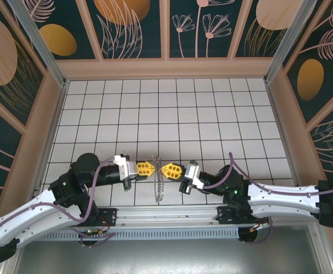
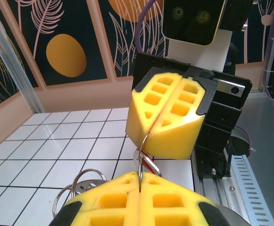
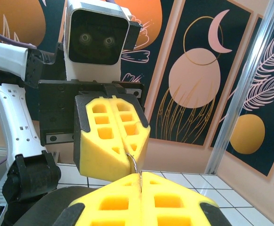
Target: Put the keys on the keyring
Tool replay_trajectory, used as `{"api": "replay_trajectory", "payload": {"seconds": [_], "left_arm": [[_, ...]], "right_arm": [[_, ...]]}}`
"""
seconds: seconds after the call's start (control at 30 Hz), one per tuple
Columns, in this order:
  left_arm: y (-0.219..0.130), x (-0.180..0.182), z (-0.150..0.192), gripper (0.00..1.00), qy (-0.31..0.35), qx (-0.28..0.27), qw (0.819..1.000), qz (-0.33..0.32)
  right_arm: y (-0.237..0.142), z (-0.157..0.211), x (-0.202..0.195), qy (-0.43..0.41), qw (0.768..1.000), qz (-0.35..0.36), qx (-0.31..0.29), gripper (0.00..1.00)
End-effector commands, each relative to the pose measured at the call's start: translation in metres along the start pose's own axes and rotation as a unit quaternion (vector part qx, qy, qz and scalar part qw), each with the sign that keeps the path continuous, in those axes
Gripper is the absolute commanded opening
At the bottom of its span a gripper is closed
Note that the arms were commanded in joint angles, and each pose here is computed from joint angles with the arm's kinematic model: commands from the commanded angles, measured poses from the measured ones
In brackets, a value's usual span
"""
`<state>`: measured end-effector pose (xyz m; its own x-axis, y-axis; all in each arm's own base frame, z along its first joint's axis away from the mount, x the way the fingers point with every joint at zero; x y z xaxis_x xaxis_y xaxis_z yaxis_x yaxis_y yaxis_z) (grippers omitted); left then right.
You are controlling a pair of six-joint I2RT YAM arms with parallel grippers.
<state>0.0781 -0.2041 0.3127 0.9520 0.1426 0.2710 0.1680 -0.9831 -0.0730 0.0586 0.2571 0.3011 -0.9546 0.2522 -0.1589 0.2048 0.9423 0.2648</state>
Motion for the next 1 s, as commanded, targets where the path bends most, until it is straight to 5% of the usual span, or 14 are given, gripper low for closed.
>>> {"api": "replay_trajectory", "payload": {"seconds": [0.0, 0.97], "left_arm": [[-0.0031, 0.0033, -0.009, 0.0, 0.02, -0.019, 0.999, -0.016], [-0.0031, 0.0028, -0.0093, 0.0, 0.02, -0.02, 1.0, -0.014]], "right_arm": [[0.0028, -0.0145, -0.0014, 0.013, 1.0, 0.004, -0.018, 0.0], [0.0045, -0.0141, -0.0076, 0.006, 0.999, 0.029, -0.02, 0.0]]}}
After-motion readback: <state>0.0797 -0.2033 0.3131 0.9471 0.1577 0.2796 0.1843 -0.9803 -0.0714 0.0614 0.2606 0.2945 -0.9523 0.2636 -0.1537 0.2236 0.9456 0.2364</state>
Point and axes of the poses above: each hand's point on the last joint's axis, 136 mm out from that joint toward the fingers, its own y axis out along the fingers, its own x axis along the line the jaws close on, z = x × y, the point moved 6 cm from there along -y, back along the fingers, and after that the axes turned 7 degrees about y, right-handed, at the moved point
